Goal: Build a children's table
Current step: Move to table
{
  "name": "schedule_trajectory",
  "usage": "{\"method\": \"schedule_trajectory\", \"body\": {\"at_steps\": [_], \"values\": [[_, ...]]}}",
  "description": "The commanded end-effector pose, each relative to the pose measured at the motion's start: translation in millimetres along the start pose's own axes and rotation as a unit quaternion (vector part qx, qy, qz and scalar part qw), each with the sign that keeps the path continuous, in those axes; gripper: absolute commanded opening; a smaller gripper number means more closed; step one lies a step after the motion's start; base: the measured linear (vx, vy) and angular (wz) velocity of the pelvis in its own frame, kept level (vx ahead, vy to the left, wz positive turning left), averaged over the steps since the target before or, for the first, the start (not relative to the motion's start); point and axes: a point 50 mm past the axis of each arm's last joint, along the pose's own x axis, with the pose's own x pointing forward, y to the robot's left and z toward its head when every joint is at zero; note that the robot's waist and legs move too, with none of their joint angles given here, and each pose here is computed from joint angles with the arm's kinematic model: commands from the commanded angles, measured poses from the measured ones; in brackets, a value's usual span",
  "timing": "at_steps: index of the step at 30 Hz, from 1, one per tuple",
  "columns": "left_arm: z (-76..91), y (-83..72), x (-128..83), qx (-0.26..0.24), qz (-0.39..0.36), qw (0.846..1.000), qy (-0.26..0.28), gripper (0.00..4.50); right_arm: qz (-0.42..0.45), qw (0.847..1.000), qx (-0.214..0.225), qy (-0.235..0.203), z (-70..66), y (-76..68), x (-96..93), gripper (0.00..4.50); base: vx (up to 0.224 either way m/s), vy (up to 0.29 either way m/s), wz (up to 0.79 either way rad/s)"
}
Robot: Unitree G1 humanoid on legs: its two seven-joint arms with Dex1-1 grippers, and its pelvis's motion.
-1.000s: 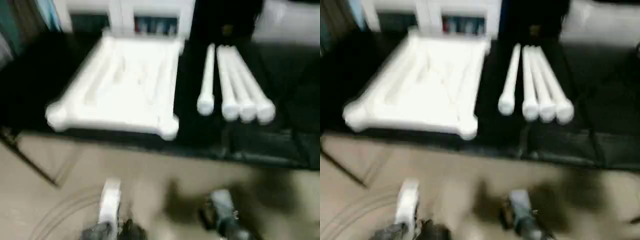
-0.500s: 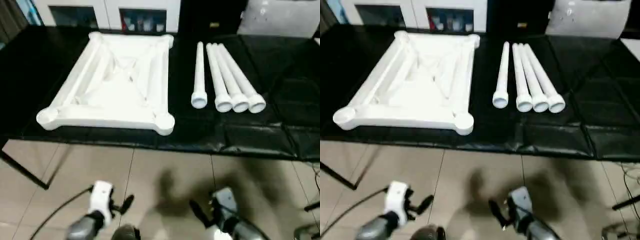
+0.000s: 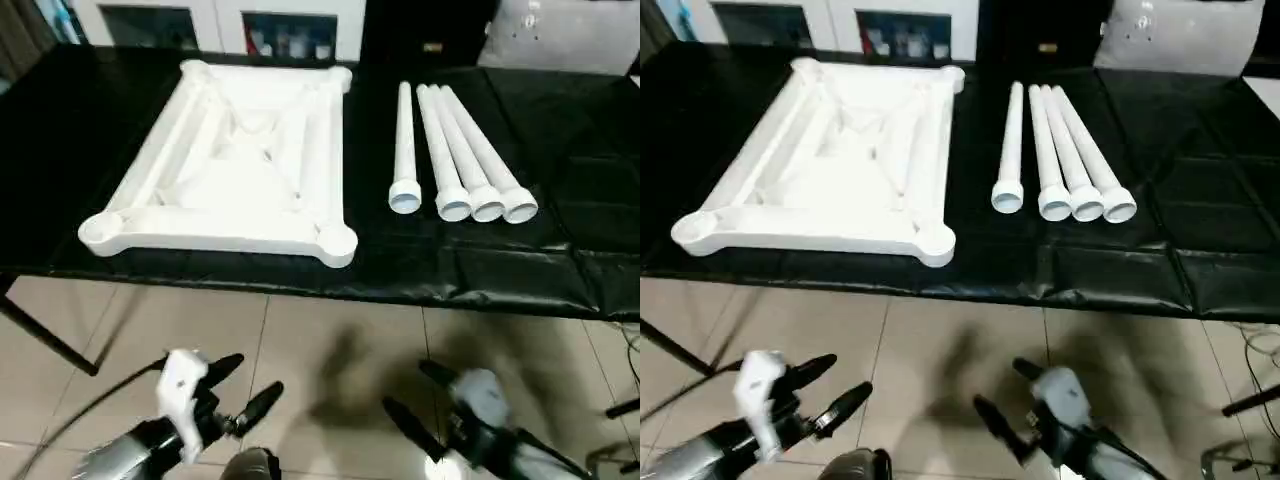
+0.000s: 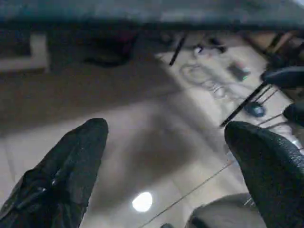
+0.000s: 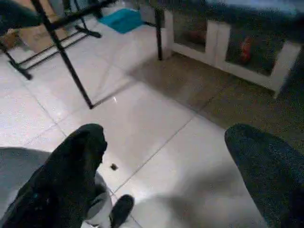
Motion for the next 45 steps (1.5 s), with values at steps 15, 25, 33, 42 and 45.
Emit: {"method": "schedule_trajectory", "body": {"at_steps": [15,25,33,42,45], "values": [[123.7,13.5,13,0.12,0.157,0.972,-0.123,4.47,-0.179,0.956,-0.18,-0.146,137.6,-27.0,0.5,4.5,0.0,0.0,0.0],[115.8,27.5,30,0.097,0.25,0.959,-0.097,4.47,-0.304,0.948,-0.058,-0.069,119.3,-45.6,37.5,4.5,-0.006,-0.001,0.0],[109.8,34.0,55,0.08,0.252,0.961,-0.083,4.47,-0.254,0.955,0.076,-0.135,131.9,-43.8,66.0,4.5,-0.028,0.001,-0.01],[110.0,26.0,64,0.097,0.222,0.968,-0.07,4.47,-0.194,0.975,0.044,-0.099,125.6,-32.4,81.0,4.5,0.029,0.008,0.19],[110.0,28.4,63,0.094,0.225,0.967,-0.072,4.47,-0.19,0.976,0.03,-0.101,126.5,-30.5,80.0,4.5,0.169,0.003,0.6]]}}
